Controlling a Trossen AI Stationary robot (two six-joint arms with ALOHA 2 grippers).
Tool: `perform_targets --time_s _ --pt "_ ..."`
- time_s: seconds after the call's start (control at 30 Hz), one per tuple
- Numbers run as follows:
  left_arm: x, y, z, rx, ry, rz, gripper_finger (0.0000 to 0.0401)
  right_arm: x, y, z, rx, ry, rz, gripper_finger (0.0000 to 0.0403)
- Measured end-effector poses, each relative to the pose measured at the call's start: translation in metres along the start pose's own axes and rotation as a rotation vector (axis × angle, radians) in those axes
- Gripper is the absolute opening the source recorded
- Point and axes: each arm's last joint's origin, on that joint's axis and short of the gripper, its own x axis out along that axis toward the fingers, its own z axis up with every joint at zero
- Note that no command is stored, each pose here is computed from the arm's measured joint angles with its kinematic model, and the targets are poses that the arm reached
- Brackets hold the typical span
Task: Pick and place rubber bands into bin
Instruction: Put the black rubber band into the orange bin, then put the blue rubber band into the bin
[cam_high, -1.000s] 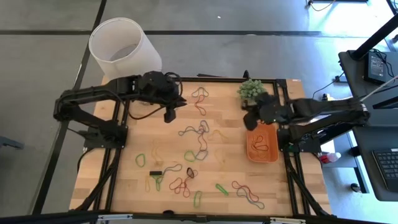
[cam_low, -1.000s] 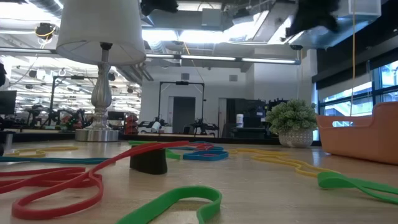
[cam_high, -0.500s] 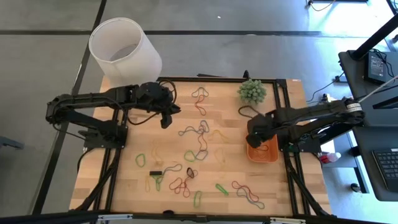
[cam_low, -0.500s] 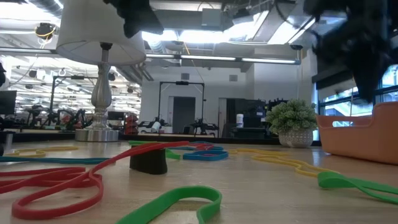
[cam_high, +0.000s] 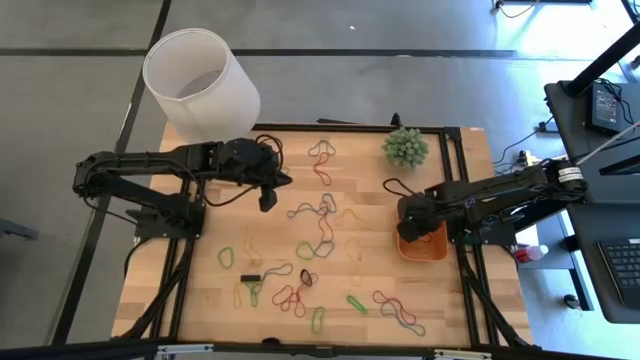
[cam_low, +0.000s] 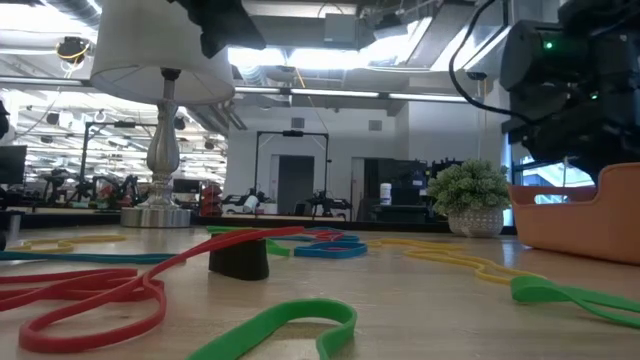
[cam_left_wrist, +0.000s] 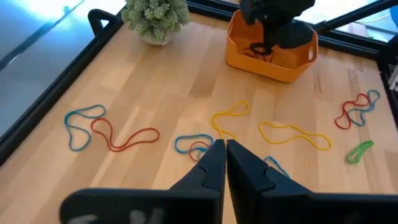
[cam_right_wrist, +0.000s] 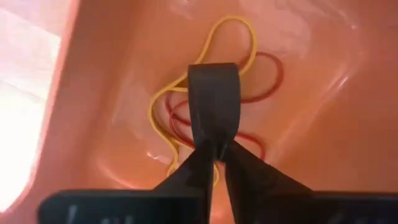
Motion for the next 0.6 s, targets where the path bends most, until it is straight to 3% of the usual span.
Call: perform_targets --time_s 0.4,0.6 --pt "0.001 0.0 0.0 -0.023 0.002 0.004 0.0012 -0.013 0.004 0.0 -0.05 -0.001 -0.014 0.0156" --pt "0.001 0.001 0.0 -0.023 -0.006 0.047 0.0036 -0.039 0.013 0.002 -0.119 -0.053 0.035 0.0171"
